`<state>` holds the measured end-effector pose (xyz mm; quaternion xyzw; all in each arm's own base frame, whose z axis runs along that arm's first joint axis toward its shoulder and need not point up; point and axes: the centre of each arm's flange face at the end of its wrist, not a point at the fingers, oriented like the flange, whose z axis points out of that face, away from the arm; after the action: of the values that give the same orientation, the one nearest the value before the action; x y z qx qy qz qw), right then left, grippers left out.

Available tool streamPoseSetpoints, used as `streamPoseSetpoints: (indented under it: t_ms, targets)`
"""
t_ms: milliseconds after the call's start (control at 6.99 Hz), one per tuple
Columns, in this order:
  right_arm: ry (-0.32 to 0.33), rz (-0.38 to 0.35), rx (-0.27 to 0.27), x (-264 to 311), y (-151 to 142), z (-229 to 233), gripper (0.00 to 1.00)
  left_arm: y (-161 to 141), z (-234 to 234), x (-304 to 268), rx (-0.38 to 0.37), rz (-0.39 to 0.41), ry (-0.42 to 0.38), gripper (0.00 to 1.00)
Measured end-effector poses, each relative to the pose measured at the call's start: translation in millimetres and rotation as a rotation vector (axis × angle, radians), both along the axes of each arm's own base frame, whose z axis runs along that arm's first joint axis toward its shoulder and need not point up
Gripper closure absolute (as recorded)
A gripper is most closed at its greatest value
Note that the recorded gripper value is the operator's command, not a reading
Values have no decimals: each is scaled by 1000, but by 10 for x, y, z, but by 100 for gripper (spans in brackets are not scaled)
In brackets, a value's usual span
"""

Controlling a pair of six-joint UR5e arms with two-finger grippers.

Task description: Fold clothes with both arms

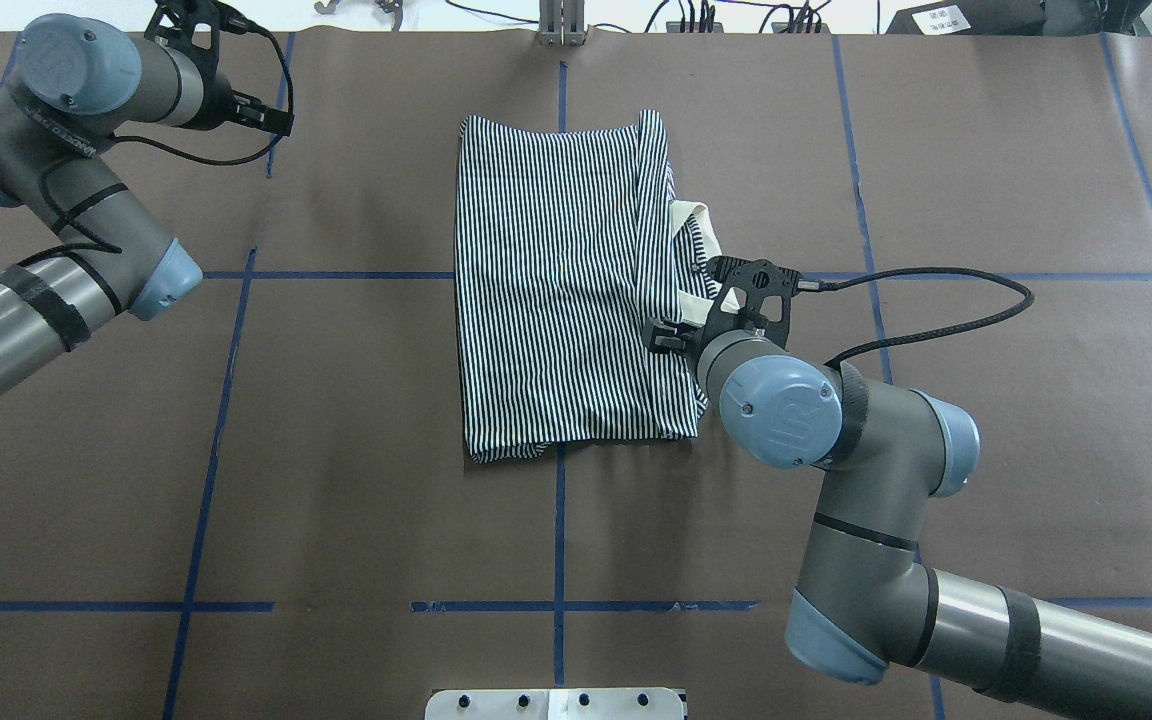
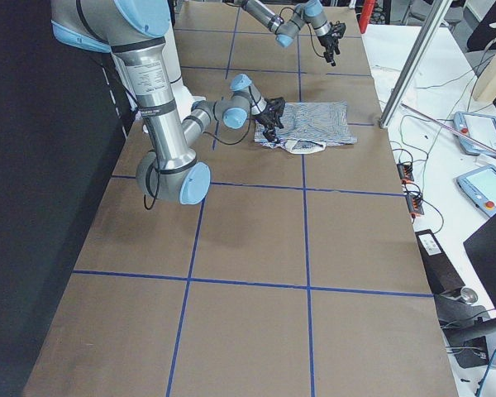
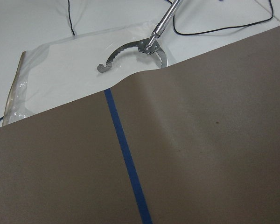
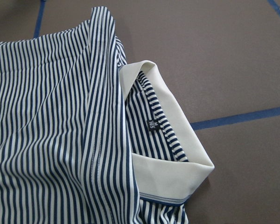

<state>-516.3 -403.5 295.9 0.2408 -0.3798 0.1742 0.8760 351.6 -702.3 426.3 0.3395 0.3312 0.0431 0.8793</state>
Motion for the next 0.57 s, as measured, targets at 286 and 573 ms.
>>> streamPoseSetpoints:
  t_ms: [286,573]
  targets:
    - [139,-129,90,18,238,-156,0,3,12,2,-2,0,-1,0]
    - [263,-225,223,-244,672,-173,11,3,14,2,-3,0,-1,0]
